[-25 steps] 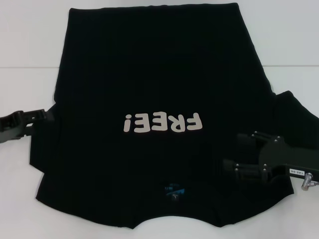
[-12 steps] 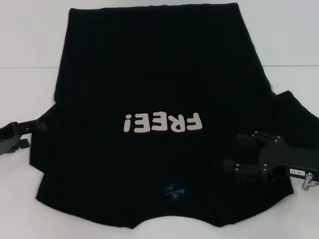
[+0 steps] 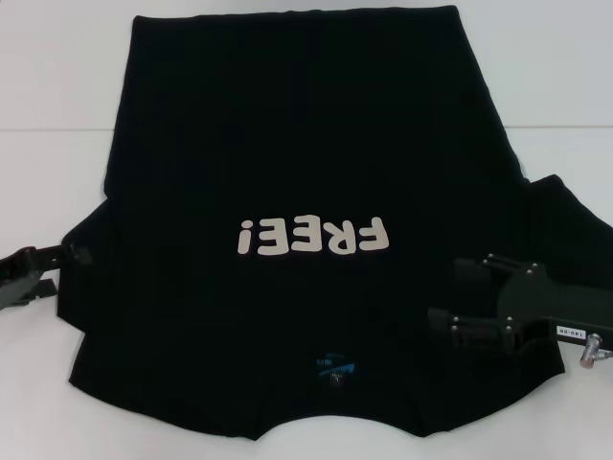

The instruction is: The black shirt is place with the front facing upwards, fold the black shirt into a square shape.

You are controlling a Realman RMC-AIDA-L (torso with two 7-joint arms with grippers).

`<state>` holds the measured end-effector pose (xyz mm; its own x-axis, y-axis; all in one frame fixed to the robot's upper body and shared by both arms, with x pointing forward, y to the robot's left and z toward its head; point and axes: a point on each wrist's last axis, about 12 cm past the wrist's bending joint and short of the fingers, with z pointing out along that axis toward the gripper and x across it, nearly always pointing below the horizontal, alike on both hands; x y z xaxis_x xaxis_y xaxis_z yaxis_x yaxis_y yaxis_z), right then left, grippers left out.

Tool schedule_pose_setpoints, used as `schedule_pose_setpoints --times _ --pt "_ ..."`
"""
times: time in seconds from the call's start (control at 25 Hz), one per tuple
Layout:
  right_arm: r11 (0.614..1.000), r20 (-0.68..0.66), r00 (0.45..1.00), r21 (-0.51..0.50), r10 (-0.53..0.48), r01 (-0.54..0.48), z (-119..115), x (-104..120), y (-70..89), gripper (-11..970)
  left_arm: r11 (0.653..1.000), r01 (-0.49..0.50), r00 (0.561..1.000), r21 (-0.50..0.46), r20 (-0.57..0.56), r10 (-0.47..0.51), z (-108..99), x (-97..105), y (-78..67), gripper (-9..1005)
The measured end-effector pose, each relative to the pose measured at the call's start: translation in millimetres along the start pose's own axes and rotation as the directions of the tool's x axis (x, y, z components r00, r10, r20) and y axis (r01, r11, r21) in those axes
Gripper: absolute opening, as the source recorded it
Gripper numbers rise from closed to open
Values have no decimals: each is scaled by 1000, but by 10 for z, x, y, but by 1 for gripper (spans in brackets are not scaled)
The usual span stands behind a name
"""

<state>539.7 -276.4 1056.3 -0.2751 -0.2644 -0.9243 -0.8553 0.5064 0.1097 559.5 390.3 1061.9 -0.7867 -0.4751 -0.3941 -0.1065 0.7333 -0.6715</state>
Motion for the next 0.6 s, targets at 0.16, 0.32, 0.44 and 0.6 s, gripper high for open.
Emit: schedule_pose_setpoints --times 0.16,0.32,0.44,0.6 --pt "1000 1 1000 -1 0 0 0 -1 2 915 1000 -1 1000 0 -3 1 12 12 -4 875" --pt "1000 2 1000 -4 0 0 -1 0 6 916 1000 2 1000 4 -10 -2 33 30 -14 874" --pt "1000 2 1000 -5 2 -2 -4 3 9 916 1000 4 1000 10 -16 -4 44 37 -25 874" --pt "1000 2 1000 -5 2 -2 -6 6 11 916 999 9 1000 32 -23 -8 50 43 -56 874"
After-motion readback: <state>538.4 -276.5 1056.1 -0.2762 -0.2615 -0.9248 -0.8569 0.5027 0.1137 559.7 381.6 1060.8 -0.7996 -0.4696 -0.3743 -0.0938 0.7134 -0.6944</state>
